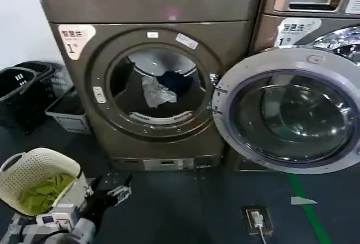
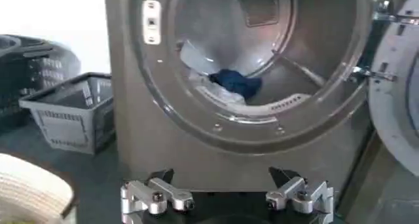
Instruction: Grasp the clothes from the dryer.
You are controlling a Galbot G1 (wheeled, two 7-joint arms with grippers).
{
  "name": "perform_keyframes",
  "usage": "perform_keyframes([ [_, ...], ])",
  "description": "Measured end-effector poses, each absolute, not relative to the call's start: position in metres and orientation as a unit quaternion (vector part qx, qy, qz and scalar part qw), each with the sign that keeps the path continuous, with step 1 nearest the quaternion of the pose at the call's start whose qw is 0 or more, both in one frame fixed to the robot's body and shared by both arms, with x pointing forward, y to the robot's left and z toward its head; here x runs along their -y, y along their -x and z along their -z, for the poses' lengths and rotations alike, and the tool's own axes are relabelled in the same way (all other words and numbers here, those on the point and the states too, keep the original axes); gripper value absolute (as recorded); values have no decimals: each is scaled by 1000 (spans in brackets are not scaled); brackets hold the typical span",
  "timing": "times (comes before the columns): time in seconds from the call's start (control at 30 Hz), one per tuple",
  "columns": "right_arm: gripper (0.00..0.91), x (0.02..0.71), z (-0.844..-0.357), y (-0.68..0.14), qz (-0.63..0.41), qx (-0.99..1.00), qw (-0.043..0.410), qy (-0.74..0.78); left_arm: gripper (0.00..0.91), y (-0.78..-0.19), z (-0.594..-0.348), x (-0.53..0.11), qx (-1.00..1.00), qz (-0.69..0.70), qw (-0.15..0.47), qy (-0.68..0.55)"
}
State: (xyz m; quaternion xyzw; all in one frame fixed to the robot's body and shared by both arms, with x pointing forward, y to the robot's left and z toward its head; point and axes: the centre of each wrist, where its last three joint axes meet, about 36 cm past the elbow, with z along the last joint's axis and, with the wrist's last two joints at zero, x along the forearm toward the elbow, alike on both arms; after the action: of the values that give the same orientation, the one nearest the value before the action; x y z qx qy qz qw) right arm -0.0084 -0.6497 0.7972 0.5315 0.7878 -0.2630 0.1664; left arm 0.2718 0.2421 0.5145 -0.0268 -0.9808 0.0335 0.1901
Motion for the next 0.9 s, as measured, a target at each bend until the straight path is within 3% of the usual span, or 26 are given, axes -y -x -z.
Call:
perform_keyframes([
  [0.9,907,648,-795,7,269,-793,175,-518,907,-271,-516,-237,988,-29,149,33],
])
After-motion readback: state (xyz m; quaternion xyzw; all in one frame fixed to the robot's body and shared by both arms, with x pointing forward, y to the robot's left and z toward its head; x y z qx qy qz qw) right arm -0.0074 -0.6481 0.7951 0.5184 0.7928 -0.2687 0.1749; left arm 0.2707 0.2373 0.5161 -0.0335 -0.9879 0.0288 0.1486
